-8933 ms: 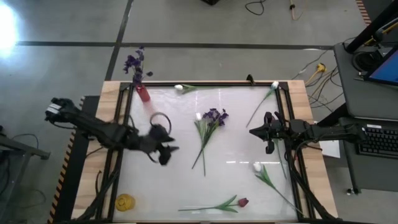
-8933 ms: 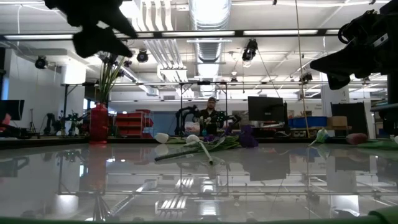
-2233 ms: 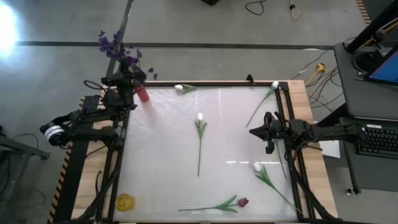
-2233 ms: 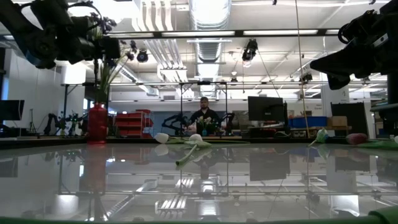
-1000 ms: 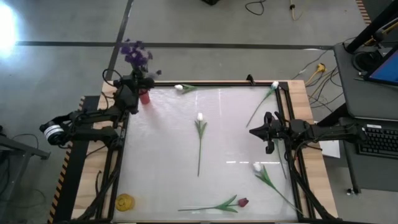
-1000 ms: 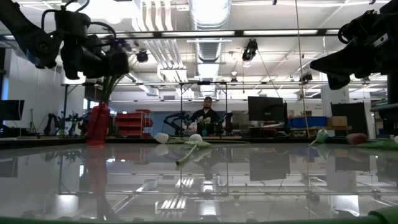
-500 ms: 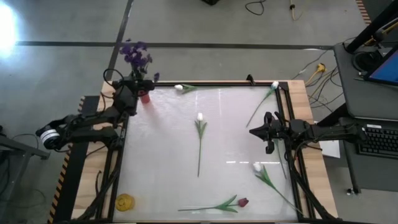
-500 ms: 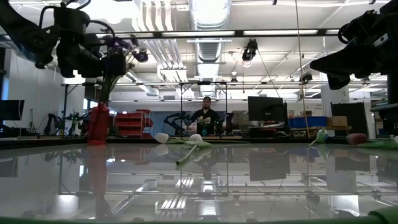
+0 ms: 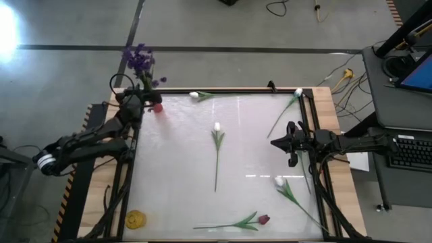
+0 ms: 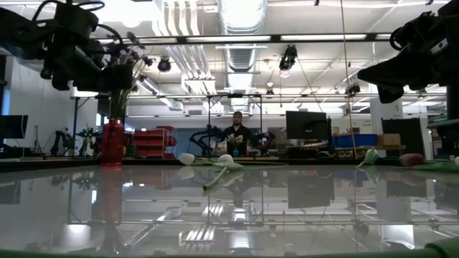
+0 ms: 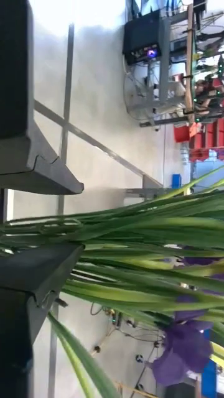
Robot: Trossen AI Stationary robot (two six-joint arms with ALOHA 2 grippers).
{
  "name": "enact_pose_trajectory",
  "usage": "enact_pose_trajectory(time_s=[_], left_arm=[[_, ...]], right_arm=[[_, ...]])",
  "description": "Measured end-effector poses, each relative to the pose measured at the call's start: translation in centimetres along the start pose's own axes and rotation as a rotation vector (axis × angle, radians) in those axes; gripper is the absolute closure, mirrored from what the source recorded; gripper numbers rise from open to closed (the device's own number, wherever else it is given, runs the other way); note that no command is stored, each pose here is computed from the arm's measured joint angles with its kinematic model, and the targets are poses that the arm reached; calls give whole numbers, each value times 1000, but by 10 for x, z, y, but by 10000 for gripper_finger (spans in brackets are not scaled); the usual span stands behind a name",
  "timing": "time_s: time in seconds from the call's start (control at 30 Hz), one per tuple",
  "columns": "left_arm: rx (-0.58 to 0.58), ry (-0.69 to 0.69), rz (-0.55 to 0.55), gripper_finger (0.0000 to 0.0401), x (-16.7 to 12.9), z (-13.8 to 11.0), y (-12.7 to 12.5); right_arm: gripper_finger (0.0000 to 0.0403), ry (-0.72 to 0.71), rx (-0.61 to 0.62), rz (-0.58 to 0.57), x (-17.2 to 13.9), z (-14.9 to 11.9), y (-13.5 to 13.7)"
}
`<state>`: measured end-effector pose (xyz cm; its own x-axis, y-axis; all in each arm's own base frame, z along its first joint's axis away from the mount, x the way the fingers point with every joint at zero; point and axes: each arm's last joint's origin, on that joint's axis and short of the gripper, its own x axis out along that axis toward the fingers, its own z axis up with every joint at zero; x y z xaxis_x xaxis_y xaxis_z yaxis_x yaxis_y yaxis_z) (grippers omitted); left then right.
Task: Sort flowers into vase by color
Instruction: Put the violet flowers into the red vase
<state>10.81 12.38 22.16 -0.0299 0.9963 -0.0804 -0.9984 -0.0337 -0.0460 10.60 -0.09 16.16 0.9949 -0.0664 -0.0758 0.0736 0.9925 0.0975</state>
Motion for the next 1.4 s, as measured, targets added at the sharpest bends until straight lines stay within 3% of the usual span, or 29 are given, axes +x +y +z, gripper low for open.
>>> enact_pose_trajectory(time_s=[0.3, 0.57, 0.67, 1.1, 1.4], left_arm=[[-33, -13, -55, 283, -5, 8, 3], [-183, -6, -140, 284, 7, 21, 6], [-239, -8, -123, 285, 11, 26, 9], [-195, 31, -108, 288, 11, 23, 6], [-165, 83, -30, 393, 18, 11, 3]], right_arm=[[394, 0, 0, 0, 0, 0, 0], [394, 0, 0, 0, 0, 0, 0], [394, 0, 0, 0, 0, 0, 0], [394, 0, 0, -1, 0, 0, 0], [394, 0, 0, -1, 0, 0, 0]])
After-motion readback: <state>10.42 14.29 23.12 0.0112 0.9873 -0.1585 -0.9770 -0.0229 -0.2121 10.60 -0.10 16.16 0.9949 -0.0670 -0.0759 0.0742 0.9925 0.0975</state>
